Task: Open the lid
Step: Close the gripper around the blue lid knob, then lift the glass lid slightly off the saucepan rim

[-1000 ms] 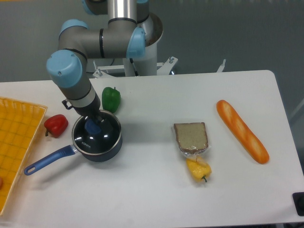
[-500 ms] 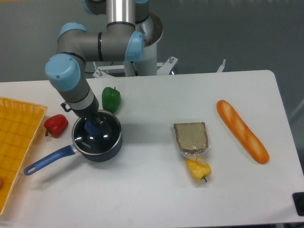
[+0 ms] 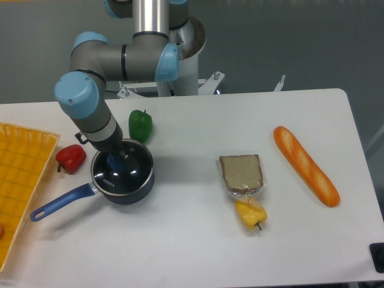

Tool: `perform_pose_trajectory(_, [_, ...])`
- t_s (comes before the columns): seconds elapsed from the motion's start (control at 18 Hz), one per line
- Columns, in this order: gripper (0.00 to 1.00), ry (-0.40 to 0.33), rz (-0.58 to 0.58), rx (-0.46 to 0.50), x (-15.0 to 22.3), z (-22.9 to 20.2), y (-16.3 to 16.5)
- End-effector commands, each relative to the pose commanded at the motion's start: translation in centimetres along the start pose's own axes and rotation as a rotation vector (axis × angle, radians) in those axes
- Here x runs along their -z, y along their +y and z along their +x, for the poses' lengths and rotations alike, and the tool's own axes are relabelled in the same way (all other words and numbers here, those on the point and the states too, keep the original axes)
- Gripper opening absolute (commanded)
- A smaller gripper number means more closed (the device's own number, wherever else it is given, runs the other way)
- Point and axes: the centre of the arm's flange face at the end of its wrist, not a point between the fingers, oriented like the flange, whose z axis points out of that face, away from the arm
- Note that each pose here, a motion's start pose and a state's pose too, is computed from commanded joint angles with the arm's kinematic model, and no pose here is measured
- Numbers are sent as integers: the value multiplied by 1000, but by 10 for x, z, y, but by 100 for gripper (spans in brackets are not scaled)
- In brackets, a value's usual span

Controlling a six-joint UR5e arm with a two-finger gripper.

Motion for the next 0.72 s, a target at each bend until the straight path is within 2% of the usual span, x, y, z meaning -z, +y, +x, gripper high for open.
perform_pose_trajectory(0.61, [100,10,-9,10,-7,2,-4])
perform_pose_trajectory(0.72, [85,9,-8,8,-6,1,-5])
